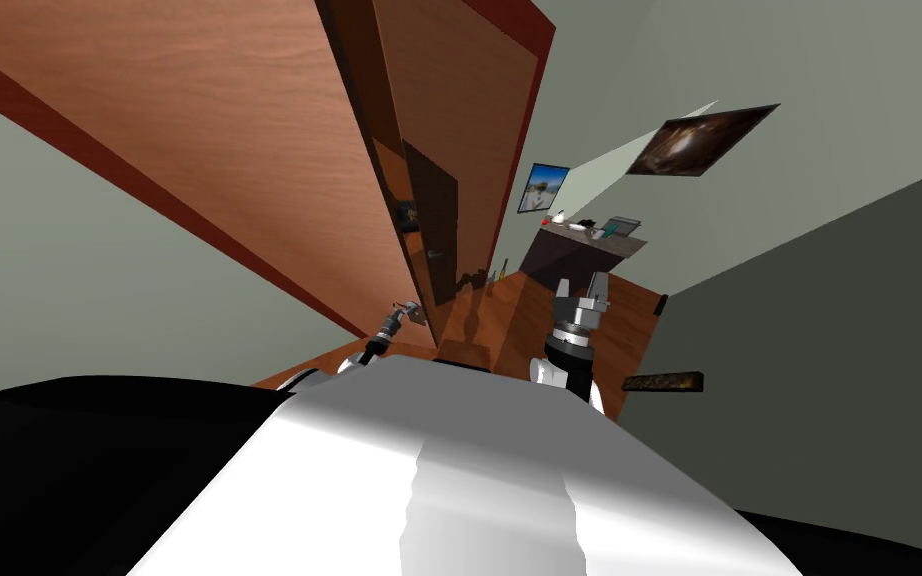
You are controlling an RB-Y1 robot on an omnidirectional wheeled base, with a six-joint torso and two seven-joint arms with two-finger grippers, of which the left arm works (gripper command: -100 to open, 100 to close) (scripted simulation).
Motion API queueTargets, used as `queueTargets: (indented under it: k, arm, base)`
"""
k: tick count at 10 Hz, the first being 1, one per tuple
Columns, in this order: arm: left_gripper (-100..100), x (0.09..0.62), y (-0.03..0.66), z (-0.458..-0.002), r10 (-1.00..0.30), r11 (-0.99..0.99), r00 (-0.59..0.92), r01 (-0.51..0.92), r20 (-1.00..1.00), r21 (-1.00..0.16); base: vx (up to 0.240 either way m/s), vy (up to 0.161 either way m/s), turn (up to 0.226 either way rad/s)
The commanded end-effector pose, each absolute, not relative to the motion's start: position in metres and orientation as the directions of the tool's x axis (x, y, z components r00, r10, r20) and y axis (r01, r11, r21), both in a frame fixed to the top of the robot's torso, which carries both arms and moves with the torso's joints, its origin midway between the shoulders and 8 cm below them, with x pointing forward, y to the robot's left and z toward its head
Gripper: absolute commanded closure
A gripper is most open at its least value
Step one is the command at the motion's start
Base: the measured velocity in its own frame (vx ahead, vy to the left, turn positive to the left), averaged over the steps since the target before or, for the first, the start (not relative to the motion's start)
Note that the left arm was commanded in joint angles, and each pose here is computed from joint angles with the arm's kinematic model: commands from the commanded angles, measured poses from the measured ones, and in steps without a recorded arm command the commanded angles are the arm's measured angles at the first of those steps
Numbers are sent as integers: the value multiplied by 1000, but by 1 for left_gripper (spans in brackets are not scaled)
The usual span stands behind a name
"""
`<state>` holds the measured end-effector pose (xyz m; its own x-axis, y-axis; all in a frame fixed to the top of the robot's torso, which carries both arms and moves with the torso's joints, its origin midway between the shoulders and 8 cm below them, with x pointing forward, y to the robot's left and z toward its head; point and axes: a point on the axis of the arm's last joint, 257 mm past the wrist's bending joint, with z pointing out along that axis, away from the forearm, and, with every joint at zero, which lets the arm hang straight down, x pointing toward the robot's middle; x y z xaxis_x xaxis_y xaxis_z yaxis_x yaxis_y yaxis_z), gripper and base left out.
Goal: Pull the door open
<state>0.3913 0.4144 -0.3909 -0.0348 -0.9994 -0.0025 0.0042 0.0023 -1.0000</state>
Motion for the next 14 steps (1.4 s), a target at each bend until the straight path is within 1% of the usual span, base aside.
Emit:
queueTargets:
  k: [1, 3, 4, 6, 10, 12, 14]
  arm:
    - [100, 402, 402, -392, -999, -1, -54, 0, 1, -1000]
    - [100, 402, 406, -390, -999, 3, -47, 2, -3, -1000]
    - [100, 390, 411, -393, -999, 3, -50, -4, -3, -1000]
    - [100, 386, 414, -393, -999, 3, -51, -4, -3, -1000]
    - [100, 361, 425, -393, -998, 2, -59, -2, -2, -1000]
    - [100, 342, 434, -392, -998, 1, -67, -1, -1, -1000]
    - [100, 343, 438, -392, -998, 5, -60, -1, -5, -1000]
  base:
    - [-215, 114, -88]
    - [-87, 45, -33]
    - [-115, 15, -190]
    - [-94, 18, -93]
    - [-117, 34, -150]
    - [-167, 67, -230]
    - [-78, 43, -33]
